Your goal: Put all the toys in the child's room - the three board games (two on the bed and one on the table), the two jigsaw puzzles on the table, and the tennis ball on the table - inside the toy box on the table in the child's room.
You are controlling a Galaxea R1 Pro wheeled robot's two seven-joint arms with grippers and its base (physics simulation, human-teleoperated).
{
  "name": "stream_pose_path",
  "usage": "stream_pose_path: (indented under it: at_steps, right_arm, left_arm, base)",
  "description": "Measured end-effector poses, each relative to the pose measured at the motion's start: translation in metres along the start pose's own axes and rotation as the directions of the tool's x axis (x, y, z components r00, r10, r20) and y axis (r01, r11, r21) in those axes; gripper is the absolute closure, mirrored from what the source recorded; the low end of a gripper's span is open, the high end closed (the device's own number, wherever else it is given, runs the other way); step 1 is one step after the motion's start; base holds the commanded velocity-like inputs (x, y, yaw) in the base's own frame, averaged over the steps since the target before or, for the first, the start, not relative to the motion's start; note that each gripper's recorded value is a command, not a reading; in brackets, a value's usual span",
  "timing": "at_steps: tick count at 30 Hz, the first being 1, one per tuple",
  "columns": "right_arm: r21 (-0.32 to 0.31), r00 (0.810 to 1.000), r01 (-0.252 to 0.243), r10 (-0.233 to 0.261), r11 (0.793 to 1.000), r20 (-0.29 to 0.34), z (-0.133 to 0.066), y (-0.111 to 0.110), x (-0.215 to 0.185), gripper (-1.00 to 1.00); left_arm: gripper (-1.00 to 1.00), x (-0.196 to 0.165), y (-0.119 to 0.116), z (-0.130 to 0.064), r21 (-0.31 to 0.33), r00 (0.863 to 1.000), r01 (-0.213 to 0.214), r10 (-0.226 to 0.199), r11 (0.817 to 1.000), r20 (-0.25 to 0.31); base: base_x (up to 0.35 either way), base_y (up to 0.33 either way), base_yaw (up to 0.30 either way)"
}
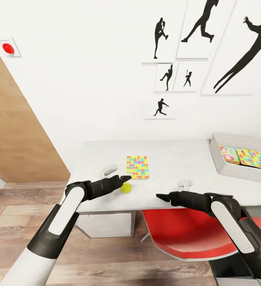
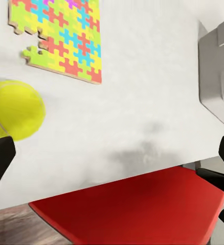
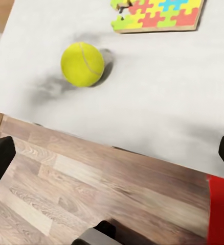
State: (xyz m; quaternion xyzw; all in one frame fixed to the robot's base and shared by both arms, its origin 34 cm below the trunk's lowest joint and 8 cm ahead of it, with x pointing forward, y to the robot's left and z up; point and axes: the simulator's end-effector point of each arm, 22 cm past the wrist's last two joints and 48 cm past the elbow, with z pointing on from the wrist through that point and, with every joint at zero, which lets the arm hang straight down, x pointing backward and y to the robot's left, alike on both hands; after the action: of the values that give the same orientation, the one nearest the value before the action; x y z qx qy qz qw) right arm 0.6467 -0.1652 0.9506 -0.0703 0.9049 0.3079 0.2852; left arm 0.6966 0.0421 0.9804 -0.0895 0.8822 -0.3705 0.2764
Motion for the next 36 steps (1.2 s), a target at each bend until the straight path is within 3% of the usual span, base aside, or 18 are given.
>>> stream_pose_path:
  at_steps: [14,29,36]
  right_arm:
    - [0.014,1.0,0.011,-0.011,1.0,0.002,0.0,-0.003,0.0,-1.0]
    - [0.081,0.999,0.046,-0.047,0.996,0.015,-0.002,-0.021,-0.005,-1.0]
    - [0.111,0.997,0.056,-0.061,0.992,0.043,-0.002,-0.031,-0.012,-1.0]
  left_arm:
    - [-1.0,0.0,0.0,0.0,0.001,1.0,0.0,0.0,1.0,-0.001]
    - [-1.0,0.002,0.002,0.001,-0.011,1.0,-0.005,0.005,1.0,-0.001]
    - [-1.0,0.022,0.019,0.005,-0.045,0.999,0.016,-0.017,0.999,-0.033]
  base:
    - [0.0,0.304,0.0]
    - [0.0,0.31,0.0]
    - [0.0,0.191,0.0]
